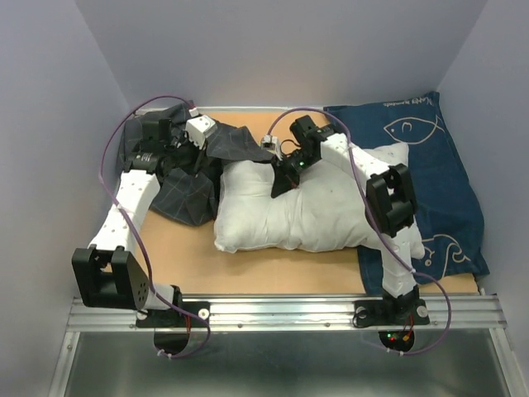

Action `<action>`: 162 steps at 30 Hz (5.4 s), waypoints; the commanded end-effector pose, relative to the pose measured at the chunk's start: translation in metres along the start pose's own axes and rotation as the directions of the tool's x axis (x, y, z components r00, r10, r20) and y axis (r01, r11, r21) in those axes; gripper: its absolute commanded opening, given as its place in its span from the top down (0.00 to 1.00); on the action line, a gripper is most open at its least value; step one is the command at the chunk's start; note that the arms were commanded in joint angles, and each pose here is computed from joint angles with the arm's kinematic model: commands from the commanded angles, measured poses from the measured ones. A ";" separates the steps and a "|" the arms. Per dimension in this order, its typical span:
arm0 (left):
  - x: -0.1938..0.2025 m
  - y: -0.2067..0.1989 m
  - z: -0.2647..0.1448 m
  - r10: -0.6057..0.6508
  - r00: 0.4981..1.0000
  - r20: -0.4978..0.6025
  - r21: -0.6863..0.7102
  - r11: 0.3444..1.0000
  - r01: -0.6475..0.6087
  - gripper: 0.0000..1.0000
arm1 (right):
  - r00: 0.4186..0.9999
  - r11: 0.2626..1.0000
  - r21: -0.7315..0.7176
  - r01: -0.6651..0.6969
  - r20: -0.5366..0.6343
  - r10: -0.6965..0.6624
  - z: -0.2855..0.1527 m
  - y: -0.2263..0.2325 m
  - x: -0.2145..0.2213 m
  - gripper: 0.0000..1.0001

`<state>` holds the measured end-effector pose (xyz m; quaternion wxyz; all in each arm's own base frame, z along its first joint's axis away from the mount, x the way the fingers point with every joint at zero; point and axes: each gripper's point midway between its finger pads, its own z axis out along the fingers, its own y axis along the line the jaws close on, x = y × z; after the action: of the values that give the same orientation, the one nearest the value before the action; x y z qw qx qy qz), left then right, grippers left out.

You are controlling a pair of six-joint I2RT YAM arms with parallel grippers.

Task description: Put the pillow into the pillowcase

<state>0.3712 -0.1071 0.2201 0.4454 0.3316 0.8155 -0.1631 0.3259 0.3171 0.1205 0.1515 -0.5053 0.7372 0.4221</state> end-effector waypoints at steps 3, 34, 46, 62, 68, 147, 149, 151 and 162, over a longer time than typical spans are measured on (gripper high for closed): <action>-0.008 -0.033 -0.028 0.247 0.966 0.069 0.117 0.960 -0.254 0.86 | 0.974 0.972 0.090 -0.216 -0.053 0.221 -0.029 -0.040 0.019 0.99; 0.070 -0.016 -0.005 0.004 0.988 -0.154 0.103 0.995 0.012 0.49 | 0.883 0.770 0.485 -0.416 0.418 0.214 -0.039 -0.088 -0.050 0.99; 0.109 0.039 0.011 -0.222 0.948 -0.229 -0.143 0.971 0.192 0.43 | 0.883 0.778 0.479 -0.407 0.424 0.200 -0.045 -0.086 -0.056 1.00; 0.095 0.052 0.004 -0.317 0.941 -0.116 -0.063 0.948 0.311 0.43 | 0.889 0.778 0.482 -0.402 0.408 0.206 -0.042 -0.086 -0.050 1.00; 0.107 0.048 0.021 -0.350 0.924 -0.154 -0.060 0.937 0.344 0.43 | 0.888 0.777 0.482 -0.406 0.409 0.210 -0.042 -0.088 -0.050 0.99; -0.140 0.037 0.137 -0.053 0.997 0.058 -0.176 0.982 0.062 0.02 | 0.854 0.830 0.342 -0.441 0.443 0.271 -0.086 -0.100 -0.068 0.14; -0.131 0.037 0.146 -0.067 0.997 0.047 -0.169 0.983 0.074 0.07 | 0.861 0.837 0.340 -0.430 0.433 0.267 -0.086 -0.096 -0.065 0.21; -0.124 0.034 0.153 -0.082 0.996 0.043 -0.158 0.984 0.088 0.14 | 0.864 0.837 0.345 -0.426 0.429 0.263 -0.086 -0.094 -0.063 0.28; -0.108 0.013 0.170 -0.085 0.996 0.008 -0.095 0.992 0.085 0.27 | 0.867 0.857 0.293 -0.425 0.405 0.291 -0.076 -0.086 -0.053 0.57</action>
<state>0.5300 -0.2278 0.1807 0.4186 0.2710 0.8571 -0.1290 0.4593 0.2666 0.1478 0.3017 -0.2171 0.8602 0.3492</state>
